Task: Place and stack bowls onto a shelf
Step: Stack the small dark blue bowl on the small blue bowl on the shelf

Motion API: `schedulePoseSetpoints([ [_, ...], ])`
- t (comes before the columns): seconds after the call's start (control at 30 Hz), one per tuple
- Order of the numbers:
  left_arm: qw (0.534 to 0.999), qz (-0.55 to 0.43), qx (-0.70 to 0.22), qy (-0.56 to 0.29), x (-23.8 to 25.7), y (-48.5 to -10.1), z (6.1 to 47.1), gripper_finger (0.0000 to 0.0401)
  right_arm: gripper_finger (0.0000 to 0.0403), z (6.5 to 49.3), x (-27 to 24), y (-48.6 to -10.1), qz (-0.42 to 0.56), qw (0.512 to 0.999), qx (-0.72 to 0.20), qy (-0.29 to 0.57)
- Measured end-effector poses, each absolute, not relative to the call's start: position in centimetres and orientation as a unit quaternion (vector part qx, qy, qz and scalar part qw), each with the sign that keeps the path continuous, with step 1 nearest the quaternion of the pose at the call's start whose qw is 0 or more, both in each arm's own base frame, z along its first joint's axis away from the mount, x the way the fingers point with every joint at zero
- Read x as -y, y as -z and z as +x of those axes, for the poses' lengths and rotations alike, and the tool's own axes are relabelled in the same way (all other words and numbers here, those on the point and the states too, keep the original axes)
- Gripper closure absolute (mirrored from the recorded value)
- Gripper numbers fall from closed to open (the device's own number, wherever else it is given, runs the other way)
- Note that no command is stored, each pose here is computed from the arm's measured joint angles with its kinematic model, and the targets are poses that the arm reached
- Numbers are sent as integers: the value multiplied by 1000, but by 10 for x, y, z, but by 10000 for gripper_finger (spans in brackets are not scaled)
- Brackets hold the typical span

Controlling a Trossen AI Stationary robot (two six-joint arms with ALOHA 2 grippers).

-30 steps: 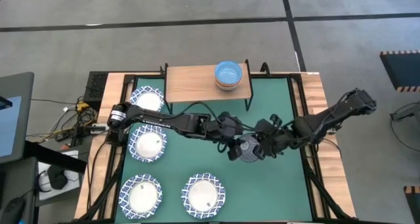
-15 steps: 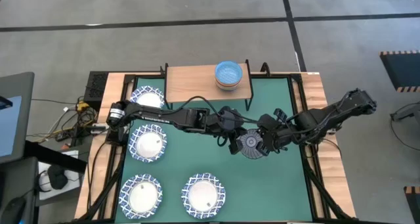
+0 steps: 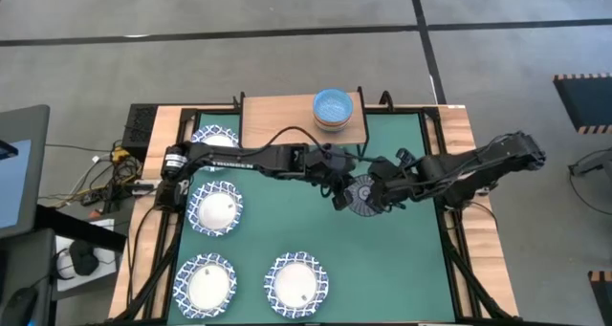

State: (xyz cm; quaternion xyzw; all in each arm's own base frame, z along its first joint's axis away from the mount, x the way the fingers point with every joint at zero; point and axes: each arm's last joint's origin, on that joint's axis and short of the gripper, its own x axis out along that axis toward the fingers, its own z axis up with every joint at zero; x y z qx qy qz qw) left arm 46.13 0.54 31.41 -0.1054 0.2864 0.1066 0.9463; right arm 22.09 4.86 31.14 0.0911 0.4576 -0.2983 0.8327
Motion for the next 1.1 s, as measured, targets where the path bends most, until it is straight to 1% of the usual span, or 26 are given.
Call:
schedulePoseSetpoints([
  [0.1, 950, -93, -279, -108, -8, -323, 460, 305, 349, 221, -46, -321, 98, 837, -452, 292],
  [0.27, 944, -105, -290, -122, -17, -322, 458, 255, 348, 223, -39, -343, 103, 846, -433, 293],
  [0.33, 944, -116, -287, -116, -19, -323, 458, 245, 348, 224, -38, -346, 99, 847, -433, 292],
  [0.43, 944, -113, -289, -116, -19, -323, 458, 244, 348, 226, -39, -348, 77, 852, -437, 278],
  [0.53, 944, -101, -293, -112, -18, -323, 457, 257, 348, 228, -44, -353, 23, 869, -431, 240],
  [0.63, 942, -97, -300, -114, -18, -322, 456, 280, 347, 228, -49, -360, -11, 878, -425, 220],
  [0.8, 941, -94, -300, -129, -20, -323, 456, 337, 343, 229, -48, -375, -35, 891, -402, 206],
  [0.93, 940, -76, -304, -135, -22, -322, 455, 386, 341, 228, -49, -391, -47, 906, -385, 170],
  [1.0, 930, -63, -332, -143, -23, -315, 453, 395, 341, 228, -51, -400, -49, 915, -367, 159],
  [1.1, 931, -60, -326, -151, -24, -314, 455, 397, 340, 227, -52, -409, -47, 922, -352, 154],
])
